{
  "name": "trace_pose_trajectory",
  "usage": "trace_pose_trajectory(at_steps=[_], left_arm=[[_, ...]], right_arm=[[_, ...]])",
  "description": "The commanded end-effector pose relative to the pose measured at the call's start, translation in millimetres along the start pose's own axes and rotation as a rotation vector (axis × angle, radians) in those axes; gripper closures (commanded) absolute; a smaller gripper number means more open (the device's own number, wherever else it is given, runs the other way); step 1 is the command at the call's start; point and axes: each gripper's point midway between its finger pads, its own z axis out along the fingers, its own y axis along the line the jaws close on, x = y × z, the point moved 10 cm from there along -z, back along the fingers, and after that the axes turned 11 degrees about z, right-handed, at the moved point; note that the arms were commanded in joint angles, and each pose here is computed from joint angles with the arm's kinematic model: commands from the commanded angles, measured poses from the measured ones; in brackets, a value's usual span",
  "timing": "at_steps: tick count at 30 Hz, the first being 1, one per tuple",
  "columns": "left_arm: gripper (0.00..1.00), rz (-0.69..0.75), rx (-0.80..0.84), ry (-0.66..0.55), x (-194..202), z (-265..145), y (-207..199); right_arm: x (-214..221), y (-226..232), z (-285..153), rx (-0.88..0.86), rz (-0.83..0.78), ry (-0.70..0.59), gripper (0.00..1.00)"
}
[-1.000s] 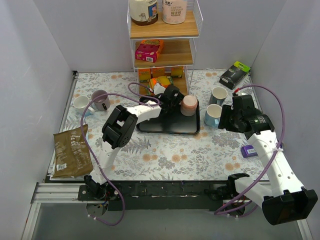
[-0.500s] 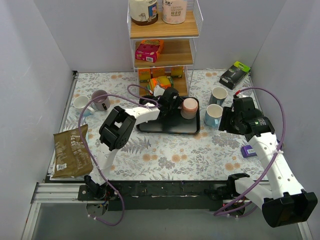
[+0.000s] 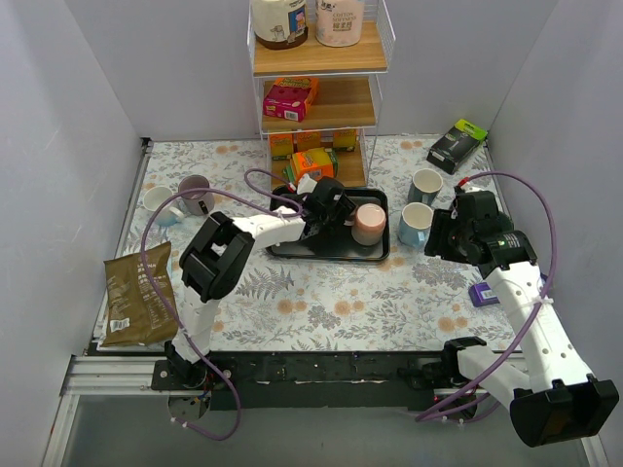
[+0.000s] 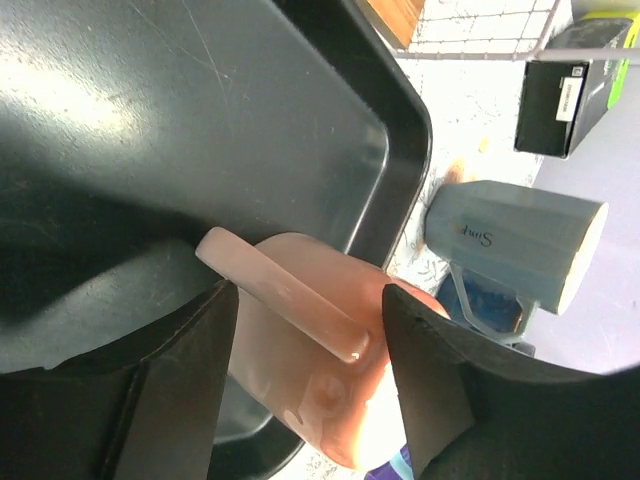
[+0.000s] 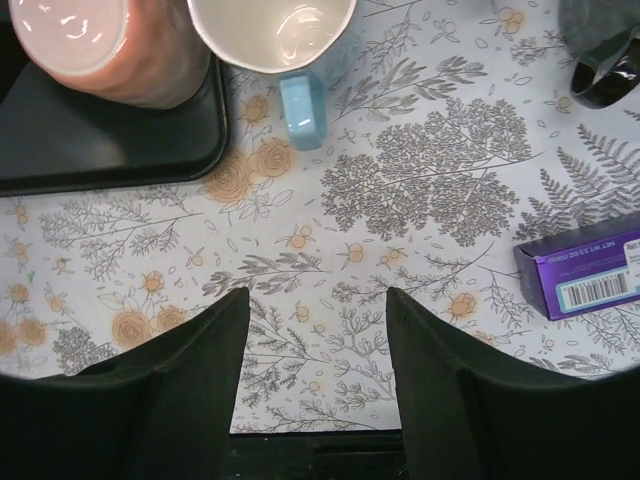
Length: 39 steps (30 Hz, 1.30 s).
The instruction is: Turn the mug right side up
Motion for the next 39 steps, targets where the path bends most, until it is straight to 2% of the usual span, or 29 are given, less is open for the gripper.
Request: trace_pose_trajectory(at_steps=[1, 2, 3, 7, 9, 11, 14, 18, 21, 22, 24, 25, 27, 31, 39], left_arm=[[0.37, -0.397, 0.073, 0.004, -18, -39, -40], [0.31, -0.386, 0.065, 0.002, -18, -41, -39], [0.2, -0.364, 0.065, -0.004, -19, -43, -39], [0.05, -0.272, 0.084, -0.06, -31, -57, -44], [0.02, -0.232, 0.074, -0.105, -42, -70, -47], [0.02, -0.178, 0.076, -0.169, -55, -88, -49], [0.02, -0.125, -0.011, -0.211, -67, -107, -28], [0.02, -0.082, -0.108, -0.307, -95, -160, 8], [0.02, -0.03, -0.172, -0.342, -108, -185, 41], [0.02, -0.024, -0.14, -0.366, -116, -206, 43], [0.02, 0.031, -0.166, -0.381, -124, -221, 60], [0.02, 0.042, -0.143, -0.403, -130, -236, 60], [0.02, 0.13, -0.13, -0.409, -133, -249, 64], [0.02, 0.212, -0.099, -0.414, -141, -275, 58], [0.02, 0.276, -0.066, -0.384, -151, -283, 48]], right_arm=[[-7, 12, -4, -0.177, -0.074, -0.022, 0.35], [-6, 18, -6, -0.264, -0.105, 0.0, 0.34], [-9, 23, -9, -0.313, -0.128, -0.003, 0.33], [-23, 51, -16, -0.51, -0.27, -0.047, 0.3], [-30, 64, -17, -0.559, -0.352, -0.08, 0.29], [-43, 77, -19, -0.571, -0.424, -0.117, 0.29], [-55, 101, -17, -0.619, -0.483, -0.133, 0.29], [-64, 128, 7, -0.648, -0.724, -0.173, 0.3], [-65, 150, 30, -0.644, -0.848, -0.127, 0.3], [-63, 157, 47, -0.638, -0.91, -0.089, 0.3], [-68, 170, 52, -0.631, -0.983, -0.081, 0.32], [-67, 176, 68, -0.619, -1.038, -0.054, 0.32], [-76, 188, 69, -0.605, -1.095, -0.07, 0.34], [-86, 196, 96, -0.515, -1.212, -0.027, 0.34], [-64, 183, 142, -0.42, -1.338, 0.155, 0.36]])
